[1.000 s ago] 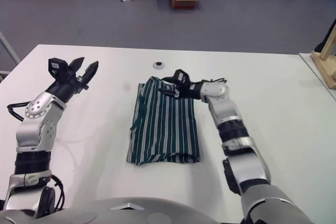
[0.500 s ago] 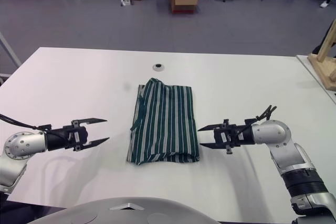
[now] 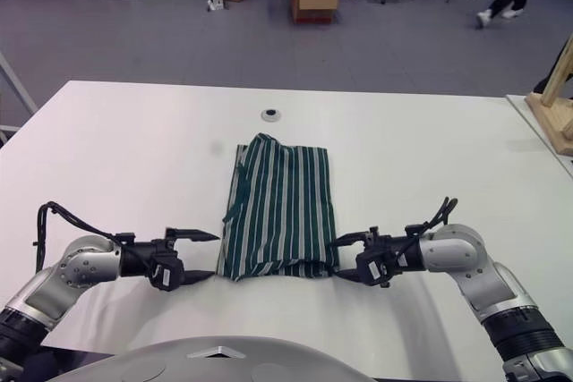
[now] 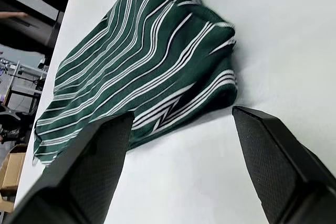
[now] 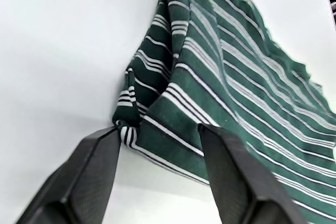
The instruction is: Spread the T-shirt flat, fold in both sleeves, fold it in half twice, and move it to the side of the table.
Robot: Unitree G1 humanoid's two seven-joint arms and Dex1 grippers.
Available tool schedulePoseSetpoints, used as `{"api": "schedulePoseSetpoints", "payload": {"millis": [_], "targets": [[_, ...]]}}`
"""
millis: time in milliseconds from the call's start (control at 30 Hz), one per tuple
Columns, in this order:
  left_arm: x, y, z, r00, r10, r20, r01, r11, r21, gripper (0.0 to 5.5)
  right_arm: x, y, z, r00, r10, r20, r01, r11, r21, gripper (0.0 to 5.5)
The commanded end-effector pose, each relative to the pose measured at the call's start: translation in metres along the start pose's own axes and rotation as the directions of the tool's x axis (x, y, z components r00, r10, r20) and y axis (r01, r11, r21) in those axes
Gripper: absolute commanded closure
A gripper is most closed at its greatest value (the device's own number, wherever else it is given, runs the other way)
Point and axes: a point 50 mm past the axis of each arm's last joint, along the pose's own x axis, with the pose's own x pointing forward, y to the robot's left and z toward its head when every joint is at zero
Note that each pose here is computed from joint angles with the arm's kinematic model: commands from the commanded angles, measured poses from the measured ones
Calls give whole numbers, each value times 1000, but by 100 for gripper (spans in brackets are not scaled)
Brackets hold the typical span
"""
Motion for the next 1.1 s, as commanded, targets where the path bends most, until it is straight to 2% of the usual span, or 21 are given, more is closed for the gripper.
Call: {"api": "schedulePoseSetpoints", "payload": {"millis": [33,67,133,333,500,700,833,933,1100], "targets": [[14,-5,-6,997,-81,4,81,996,-36,203,2,-2,-2,999,44,-17,-44,999,-22,282],[17,-5,-9,995,-100,-7,100,995,-22,203,4,0,-2,999,52,-17,-52,998,-17,282],[20,-7,-14,991,-130,-20,130,991,3,201,5,1,-3,998,60,-16,-60,998,-14,328],[27,-18,-16,971,-240,12,240,970,44,308,10,0,-3,998,67,-10,-67,998,-22,440],[32,-24,-23,963,-267,20,267,963,34,405,10,-2,-4,998,67,-11,-68,997,-27,533],[27,-29,-27,952,-305,22,305,952,7,496,9,-8,-2,998,58,28,-59,998,13,544],[10,-19,-13,970,-223,93,231,969,-90,543,3,-13,4,996,61,64,-65,996,68,544],[-13,-6,12,973,-122,198,172,951,-256,547,-11,-13,19,985,102,136,-129,969,211,545],[-47,22,40,957,-34,288,172,866,-470,548,-43,-29,53,944,147,295,-275,846,457,546]]}}
